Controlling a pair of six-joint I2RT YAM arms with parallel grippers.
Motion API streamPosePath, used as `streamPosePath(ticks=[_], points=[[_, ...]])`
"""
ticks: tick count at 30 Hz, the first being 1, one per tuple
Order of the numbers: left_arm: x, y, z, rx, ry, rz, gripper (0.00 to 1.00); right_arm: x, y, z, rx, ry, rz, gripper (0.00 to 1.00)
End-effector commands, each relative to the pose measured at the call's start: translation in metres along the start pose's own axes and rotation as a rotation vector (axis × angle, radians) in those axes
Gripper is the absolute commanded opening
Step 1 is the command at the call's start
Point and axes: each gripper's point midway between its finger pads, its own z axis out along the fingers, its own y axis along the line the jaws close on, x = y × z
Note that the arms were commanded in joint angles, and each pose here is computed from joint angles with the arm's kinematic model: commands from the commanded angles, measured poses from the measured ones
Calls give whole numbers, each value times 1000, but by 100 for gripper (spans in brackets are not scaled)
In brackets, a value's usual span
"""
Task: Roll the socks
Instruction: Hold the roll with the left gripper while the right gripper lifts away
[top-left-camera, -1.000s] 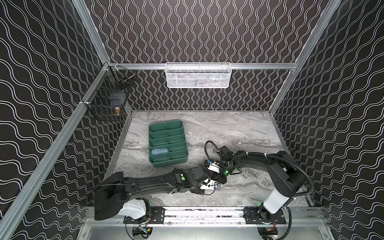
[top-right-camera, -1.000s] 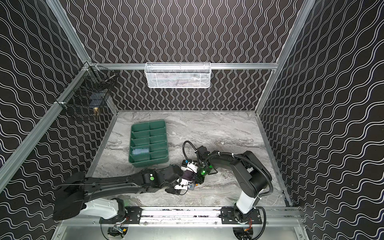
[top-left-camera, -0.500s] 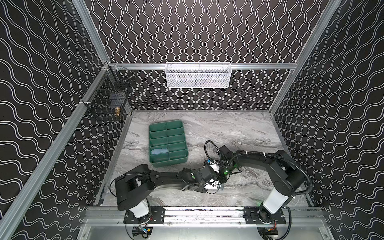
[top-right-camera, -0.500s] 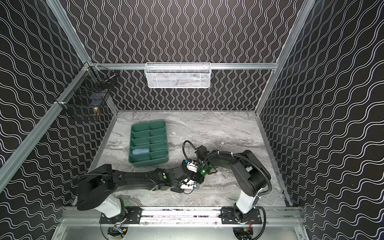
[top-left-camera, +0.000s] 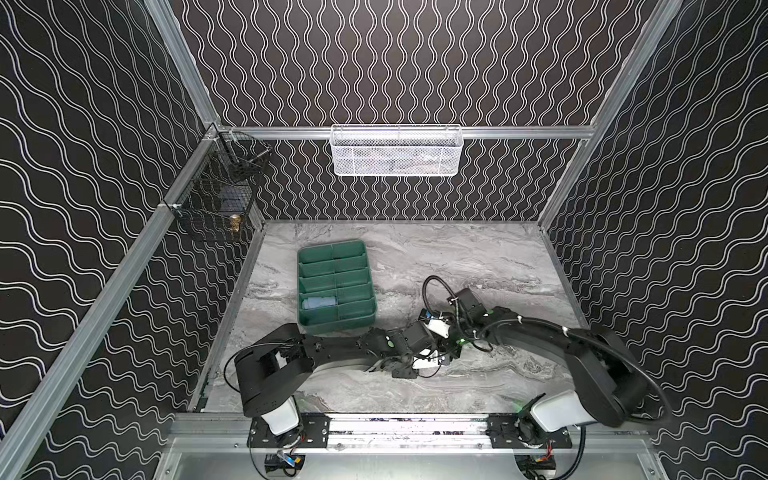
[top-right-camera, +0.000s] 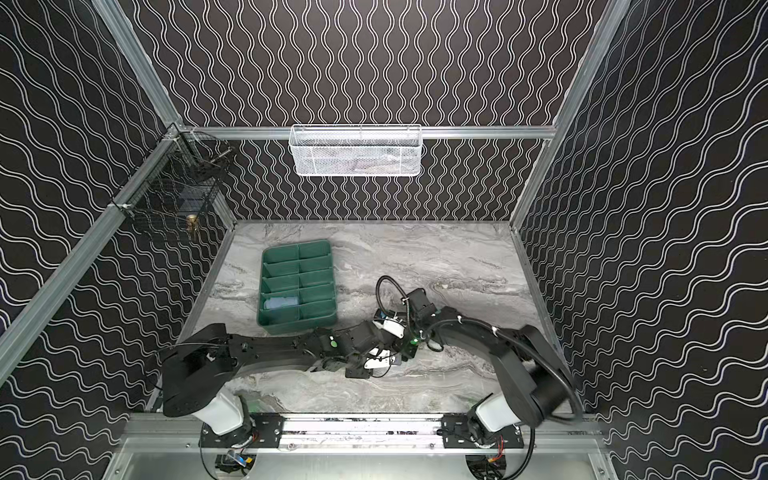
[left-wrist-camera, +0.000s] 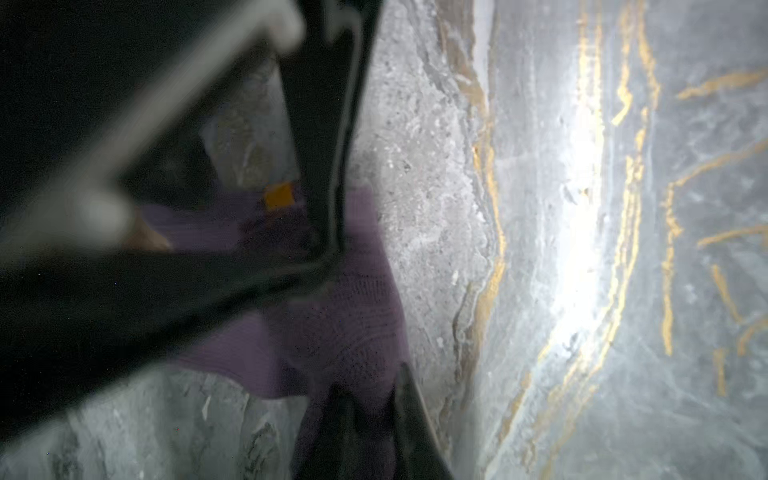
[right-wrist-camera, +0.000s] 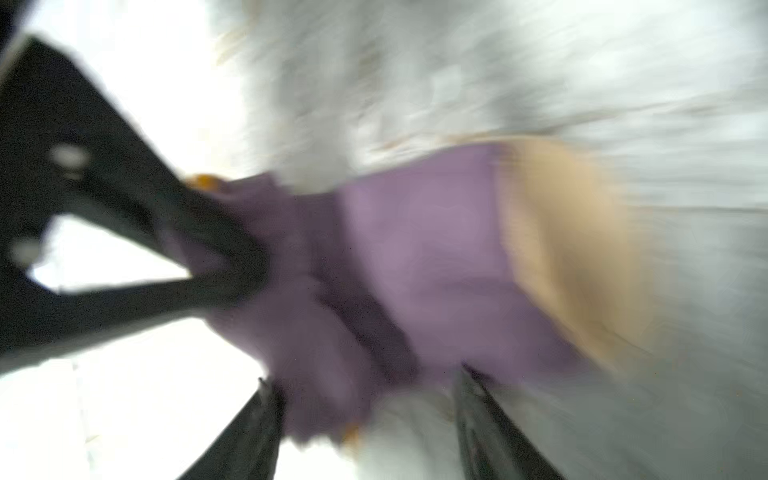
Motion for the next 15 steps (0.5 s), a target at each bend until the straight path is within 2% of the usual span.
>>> streamPosePath(ticks=[1, 4, 6, 10, 15], points=[[35, -18, -8, 68, 148, -105, 0, -29, -53, -31, 286, -143, 37, 73], [34, -17, -20, 83, 172, -149, 0, -37, -87, -61, 423, -217, 146, 76], [24, -16, -28, 109, 163, -176, 0, -40, -96, -71, 457, -233, 186, 75], [4, -14, -28, 196, 163, -190, 0, -48, -94, -86, 476, -284, 188, 73], [-3, -5, -11, 335, 184, -242, 0, -65, -84, -126, 534, -460, 194, 73]])
